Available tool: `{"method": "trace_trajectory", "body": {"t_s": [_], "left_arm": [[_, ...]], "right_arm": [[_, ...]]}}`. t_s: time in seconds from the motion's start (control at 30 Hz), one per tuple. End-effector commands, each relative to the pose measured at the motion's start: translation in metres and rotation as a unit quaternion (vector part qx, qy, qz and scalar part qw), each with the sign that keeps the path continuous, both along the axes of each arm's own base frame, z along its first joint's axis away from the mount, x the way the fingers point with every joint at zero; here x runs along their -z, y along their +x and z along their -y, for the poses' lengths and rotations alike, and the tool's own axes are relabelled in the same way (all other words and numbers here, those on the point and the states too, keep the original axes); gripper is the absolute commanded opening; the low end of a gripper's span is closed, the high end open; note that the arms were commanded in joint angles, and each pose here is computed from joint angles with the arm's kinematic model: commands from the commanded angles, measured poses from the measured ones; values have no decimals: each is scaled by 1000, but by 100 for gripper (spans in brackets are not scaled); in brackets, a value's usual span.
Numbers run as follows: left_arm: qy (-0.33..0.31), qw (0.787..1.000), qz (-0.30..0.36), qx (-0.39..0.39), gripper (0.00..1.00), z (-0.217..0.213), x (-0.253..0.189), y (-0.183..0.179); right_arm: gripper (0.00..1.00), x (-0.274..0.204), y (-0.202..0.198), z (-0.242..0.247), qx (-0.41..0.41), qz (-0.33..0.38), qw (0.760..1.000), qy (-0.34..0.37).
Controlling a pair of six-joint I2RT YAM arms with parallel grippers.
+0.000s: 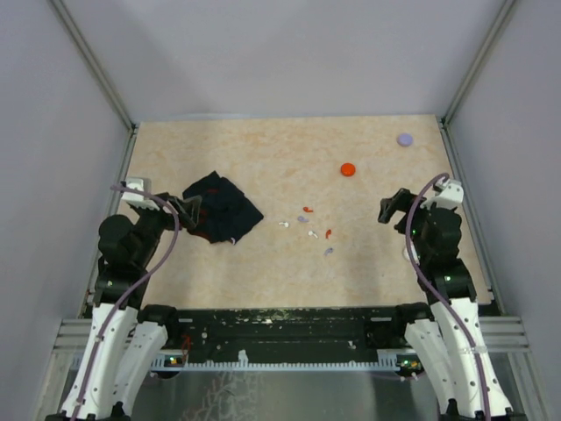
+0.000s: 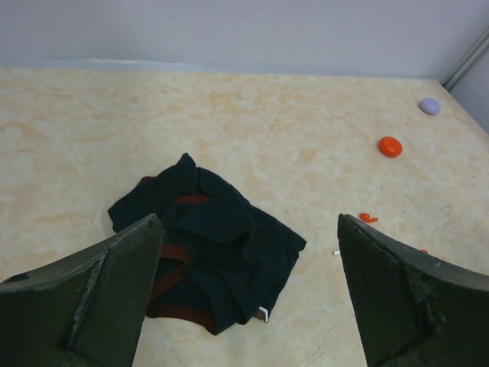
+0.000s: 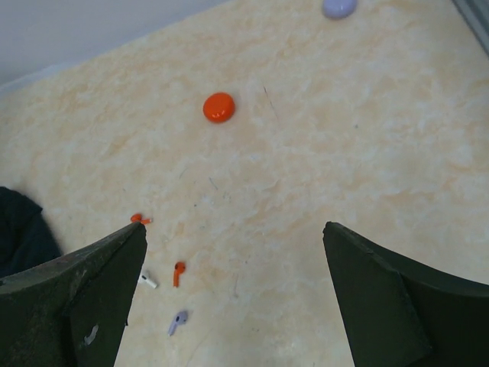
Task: Insert the wireless bluetooth earbuds into the charging case
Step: Pick up the charging case at the center of the board.
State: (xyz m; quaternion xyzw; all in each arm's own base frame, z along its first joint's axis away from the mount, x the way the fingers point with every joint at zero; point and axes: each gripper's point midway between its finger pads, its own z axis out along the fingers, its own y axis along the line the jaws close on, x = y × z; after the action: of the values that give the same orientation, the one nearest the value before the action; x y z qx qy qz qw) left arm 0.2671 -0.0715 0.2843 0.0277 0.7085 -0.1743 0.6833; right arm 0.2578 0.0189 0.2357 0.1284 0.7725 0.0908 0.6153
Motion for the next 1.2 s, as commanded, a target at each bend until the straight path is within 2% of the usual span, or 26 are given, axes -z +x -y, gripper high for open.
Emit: {"method": "trace_trajectory", "body": {"t_s": [0.0, 0.1, 0.23, 0.4, 0.7, 0.8, 0.93, 1.03, 1.17], "left_arm": [[-7, 1000, -16, 3, 100, 3, 3, -4], [1, 1000, -11, 10, 100, 6, 3, -6], [15, 1000, -12, 17, 100, 12, 10, -7], [29, 999, -5, 28, 100, 19, 12, -11], [47, 997, 4, 61, 100, 31, 12, -18], [50, 997, 5, 66, 100, 33, 12, -19], [52, 996, 6, 71, 100, 36, 13, -20], [54, 996, 6, 74, 100, 37, 14, -20], [56, 995, 5, 78, 100, 39, 15, -20]], "right_arm": [[98, 5, 0, -1, 35, -34, 996, 76], [98, 17, 4, -5, 30, -52, 995, 86], [98, 42, 5, 6, 79, -109, 987, 91], [98, 82, -9, 37, 194, -192, 956, 105], [98, 132, -23, 72, 305, -281, 903, 115], [98, 146, -24, 80, 318, -303, 889, 127], [98, 159, -22, 89, 328, -336, 877, 102], [94, 167, -15, 85, 315, -353, 875, 105], [79, 179, -14, 84, 313, -376, 866, 102]]}}
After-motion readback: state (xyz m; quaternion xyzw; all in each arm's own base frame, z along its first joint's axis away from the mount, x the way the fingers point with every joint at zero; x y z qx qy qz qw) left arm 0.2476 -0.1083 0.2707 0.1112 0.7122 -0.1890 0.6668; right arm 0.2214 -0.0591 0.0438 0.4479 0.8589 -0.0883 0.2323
